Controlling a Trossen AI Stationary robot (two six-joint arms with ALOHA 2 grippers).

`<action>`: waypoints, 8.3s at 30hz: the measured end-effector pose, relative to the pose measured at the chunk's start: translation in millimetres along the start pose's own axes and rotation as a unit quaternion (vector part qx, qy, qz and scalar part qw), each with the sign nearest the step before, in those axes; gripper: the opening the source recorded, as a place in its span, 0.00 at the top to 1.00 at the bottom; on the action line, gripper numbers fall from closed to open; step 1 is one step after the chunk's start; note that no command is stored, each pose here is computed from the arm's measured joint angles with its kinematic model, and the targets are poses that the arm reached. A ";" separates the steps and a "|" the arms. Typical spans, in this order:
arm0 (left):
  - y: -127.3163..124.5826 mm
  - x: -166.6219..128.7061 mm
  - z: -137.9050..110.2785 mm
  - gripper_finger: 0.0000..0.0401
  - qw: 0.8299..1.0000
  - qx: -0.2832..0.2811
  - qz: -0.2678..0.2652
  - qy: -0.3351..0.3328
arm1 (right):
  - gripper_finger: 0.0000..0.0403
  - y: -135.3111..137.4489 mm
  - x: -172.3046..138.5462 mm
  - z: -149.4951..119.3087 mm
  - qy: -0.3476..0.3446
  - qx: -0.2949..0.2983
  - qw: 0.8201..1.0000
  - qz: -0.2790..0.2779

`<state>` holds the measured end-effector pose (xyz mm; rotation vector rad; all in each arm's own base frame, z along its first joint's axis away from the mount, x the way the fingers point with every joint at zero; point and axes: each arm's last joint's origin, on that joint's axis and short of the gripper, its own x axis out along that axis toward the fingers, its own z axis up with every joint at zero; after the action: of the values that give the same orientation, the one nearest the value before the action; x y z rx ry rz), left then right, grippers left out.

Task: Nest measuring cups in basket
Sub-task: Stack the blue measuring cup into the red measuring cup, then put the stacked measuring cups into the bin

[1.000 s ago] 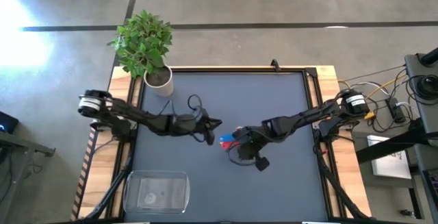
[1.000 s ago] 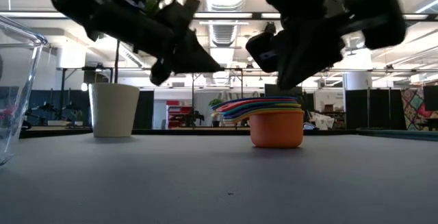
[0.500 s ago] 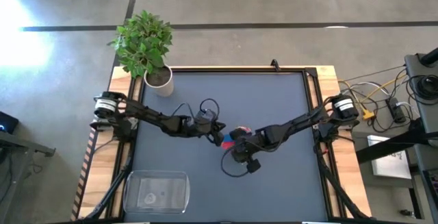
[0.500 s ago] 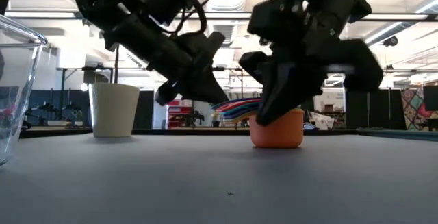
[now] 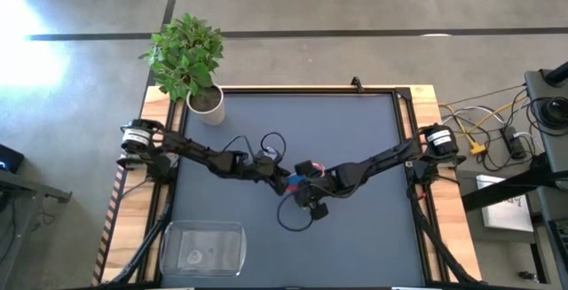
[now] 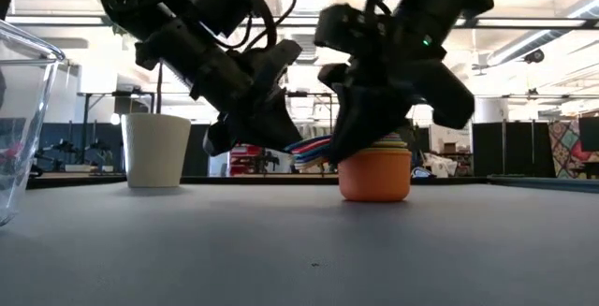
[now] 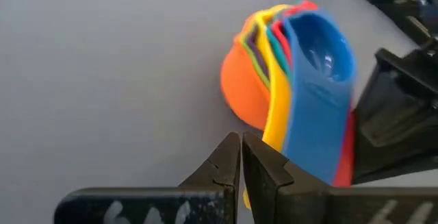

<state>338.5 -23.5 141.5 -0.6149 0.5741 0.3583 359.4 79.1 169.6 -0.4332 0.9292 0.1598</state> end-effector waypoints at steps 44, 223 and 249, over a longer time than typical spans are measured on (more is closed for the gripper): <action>-35.8 -61.9 35.7 1.00 0.989 0.092 -0.062 -0.099 | 0.98 8.4 -149.2 -80.3 -0.276 0.087 0.956 0.050; -89.0 -13.7 63.0 0.90 0.944 0.141 0.117 0.274 | 0.90 4.2 -174.0 -107.1 -0.343 0.132 0.930 -0.025; -127.0 -25.9 -3.8 0.96 0.903 0.330 0.216 0.170 | 0.90 3.8 -175.1 -106.2 -0.346 0.134 0.928 -0.025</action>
<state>377.1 -126.7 210.0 0.1249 1.1132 0.4417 175.6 46.1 253.9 -0.1221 0.2346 0.1239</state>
